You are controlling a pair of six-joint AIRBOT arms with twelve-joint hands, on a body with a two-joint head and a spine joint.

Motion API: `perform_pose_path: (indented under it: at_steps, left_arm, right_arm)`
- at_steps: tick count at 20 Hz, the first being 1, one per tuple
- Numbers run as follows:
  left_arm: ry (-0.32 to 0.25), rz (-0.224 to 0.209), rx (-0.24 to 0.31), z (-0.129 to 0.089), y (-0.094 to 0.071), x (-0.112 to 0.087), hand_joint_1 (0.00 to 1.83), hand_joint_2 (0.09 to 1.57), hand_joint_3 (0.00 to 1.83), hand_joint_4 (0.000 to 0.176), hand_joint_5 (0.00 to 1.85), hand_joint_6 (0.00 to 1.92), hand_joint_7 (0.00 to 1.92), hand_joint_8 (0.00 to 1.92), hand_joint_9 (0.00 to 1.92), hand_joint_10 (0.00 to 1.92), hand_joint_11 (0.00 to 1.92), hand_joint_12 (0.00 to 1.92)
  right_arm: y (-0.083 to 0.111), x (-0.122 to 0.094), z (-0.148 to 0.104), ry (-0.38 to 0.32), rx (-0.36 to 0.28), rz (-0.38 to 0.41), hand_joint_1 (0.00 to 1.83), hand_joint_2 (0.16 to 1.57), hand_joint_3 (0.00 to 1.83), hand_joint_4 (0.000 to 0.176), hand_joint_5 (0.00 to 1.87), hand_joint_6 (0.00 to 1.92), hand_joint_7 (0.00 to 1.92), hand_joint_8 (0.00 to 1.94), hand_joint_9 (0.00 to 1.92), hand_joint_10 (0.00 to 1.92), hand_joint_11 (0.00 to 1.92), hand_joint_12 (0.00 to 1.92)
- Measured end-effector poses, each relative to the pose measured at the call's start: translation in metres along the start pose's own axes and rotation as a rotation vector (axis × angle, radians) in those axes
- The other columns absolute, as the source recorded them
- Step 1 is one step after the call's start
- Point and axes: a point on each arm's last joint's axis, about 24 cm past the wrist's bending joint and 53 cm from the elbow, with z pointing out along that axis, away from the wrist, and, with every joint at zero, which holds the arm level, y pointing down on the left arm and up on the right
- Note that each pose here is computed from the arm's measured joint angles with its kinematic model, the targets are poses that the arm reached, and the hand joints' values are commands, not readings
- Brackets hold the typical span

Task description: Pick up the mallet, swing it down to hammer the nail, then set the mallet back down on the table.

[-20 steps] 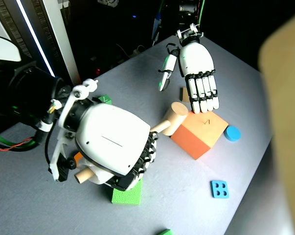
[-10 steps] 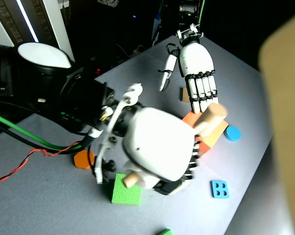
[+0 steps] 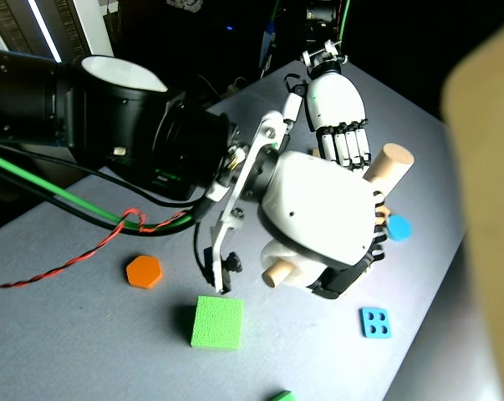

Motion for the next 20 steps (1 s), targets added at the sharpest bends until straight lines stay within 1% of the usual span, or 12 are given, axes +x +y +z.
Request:
perform_pose_path:
  at_steps: [3, 4, 6, 7, 8, 10, 12, 14, 17, 18, 19, 20]
  left_arm:
    - [0.0, 0.0, 0.0, 0.0, 0.0, 0.0, 0.0, 1.2, 0.0, 0.0, 0.01, 0.0, 0.0, 0.0, 0.0, 0.0, 0.0, 0.0]
    - [0.0, 0.0, 0.0, 0.0, 0.0, 0.0, 0.0, 1.2, 0.0, 0.0, 0.01, 0.0, 0.0, 0.0, 0.0, 0.0, 0.0, 0.0]
    - [0.0, 0.0, 0.0, 0.0, 0.0, 0.0, 0.0, 1.2, 0.0, 0.0, 0.01, 0.0, 0.0, 0.0, 0.0, 0.0, 0.0, 0.0]
    - [0.0, 0.0, 0.0, 0.0, 0.0, 0.0, 0.0, 1.2, 0.0, 0.0, 0.01, 0.0, 0.0, 0.0, 0.0, 0.0, 0.0, 0.0]
    - [0.0, 0.0, 0.0, 0.0, 0.0, 0.0, 0.0, 1.2, 0.0, 0.0, 0.02, 0.01, 0.0, 0.0, 0.0, 0.0, 0.0, 0.0]
    - [0.0, -0.001, 0.0, 0.0, 0.0, 0.0, 0.0, 1.2, 0.0, 0.0, 0.0, 0.0, 0.0, 0.0, 0.0, 0.0, 0.0, 0.0]
    - [0.0, -0.001, 0.0, 0.0, 0.0, 0.0, 0.0, 1.2, 0.0, 0.0, 0.02, 0.01, 0.0, 0.0, 0.0, 0.0, 0.0, 0.0]
    - [0.0, -0.001, 0.0, 0.0, 0.0, 0.0, 0.0, 1.21, 0.0, 0.0, 0.03, 0.01, 0.0, 0.0, 0.0, 0.0, 0.0, 0.0]
    - [0.0, -0.001, 0.0, 0.0, 0.0, 0.0, 0.0, 1.2, 0.0, 0.0, 0.02, 0.01, 0.0, 0.0, 0.0, 0.0, 0.0, 0.0]
    - [0.0, -0.001, 0.001, 0.0, 0.0, 0.0, 0.0, 1.2, 0.0, 0.0, 0.03, 0.01, 0.0, 0.0, 0.0, 0.0, 0.0, 0.0]
    - [0.0, -0.001, 0.0, 0.0, 0.0, 0.0, 0.0, 1.2, 0.0, 0.0, 0.01, 0.0, 0.0, 0.0, 0.0, 0.0, 0.0, 0.0]
    - [-0.001, -0.002, 0.0, 0.0, 0.0, 0.0, 0.0, 1.2, 0.0, 0.0, 0.01, 0.0, 0.0, 0.0, 0.0, 0.0, 0.0, 0.0]
  right_arm:
    - [-0.004, 0.006, 0.003, -0.001, 0.013, 0.0, 0.32, 1.57, 0.01, 0.0, 1.15, 1.92, 1.39, 1.94, 1.49, 1.92, 1.6, 1.92]
    - [-0.01, 0.016, 0.003, 0.012, 0.025, -0.008, 0.33, 1.57, 0.0, 0.0, 1.15, 1.92, 1.39, 1.94, 1.49, 1.92, 1.6, 1.92]
    - [-0.026, 0.046, -0.001, 0.063, 0.052, -0.011, 0.32, 1.57, 0.0, 0.0, 1.14, 1.92, 1.37, 1.94, 1.47, 1.92, 1.57, 1.92]
    - [-0.037, 0.065, -0.006, 0.095, 0.076, 0.021, 0.32, 1.56, 0.0, 0.0, 1.15, 1.92, 1.37, 1.94, 1.47, 1.92, 1.57, 1.92]
    - [-0.042, 0.073, -0.008, 0.106, 0.084, 0.014, 0.31, 1.57, 0.0, 0.001, 1.15, 1.92, 1.37, 1.94, 1.47, 1.92, 1.58, 1.92]
    - [-0.047, 0.078, -0.011, 0.107, 0.091, -0.014, 0.29, 1.57, 0.0, 0.002, 1.14, 1.92, 1.37, 1.94, 1.47, 1.92, 1.58, 1.92]
    - [-0.05, 0.076, -0.015, 0.108, 0.093, -0.001, 0.32, 1.56, 0.0, 0.003, 1.14, 1.92, 1.36, 1.94, 1.47, 1.92, 1.58, 1.92]
    - [-0.051, 0.063, -0.02, 0.103, 0.083, 0.016, 0.33, 1.57, 0.0, 0.005, 1.15, 1.92, 1.37, 1.94, 1.48, 1.92, 1.6, 1.92]
    - [-0.051, 0.036, -0.034, 0.06, 0.04, -0.05, 0.33, 1.56, 0.0, 0.005, 1.14, 1.92, 1.36, 1.94, 1.47, 1.92, 1.58, 1.92]
    - [-0.042, 0.026, -0.046, 0.034, -0.028, -0.079, 0.32, 1.57, 0.0, 0.006, 1.15, 1.92, 1.36, 1.94, 1.47, 1.92, 1.58, 1.92]
    - [-0.035, 0.02, -0.056, 0.024, -0.088, -0.101, 0.31, 1.57, 0.0, 0.007, 1.15, 1.92, 1.36, 1.94, 1.47, 1.92, 1.58, 1.92]
    - [-0.029, 0.019, -0.066, 0.031, -0.141, -0.112, 0.3, 1.57, 0.0, 0.008, 1.15, 1.92, 1.37, 1.94, 1.47, 1.92, 1.58, 1.92]
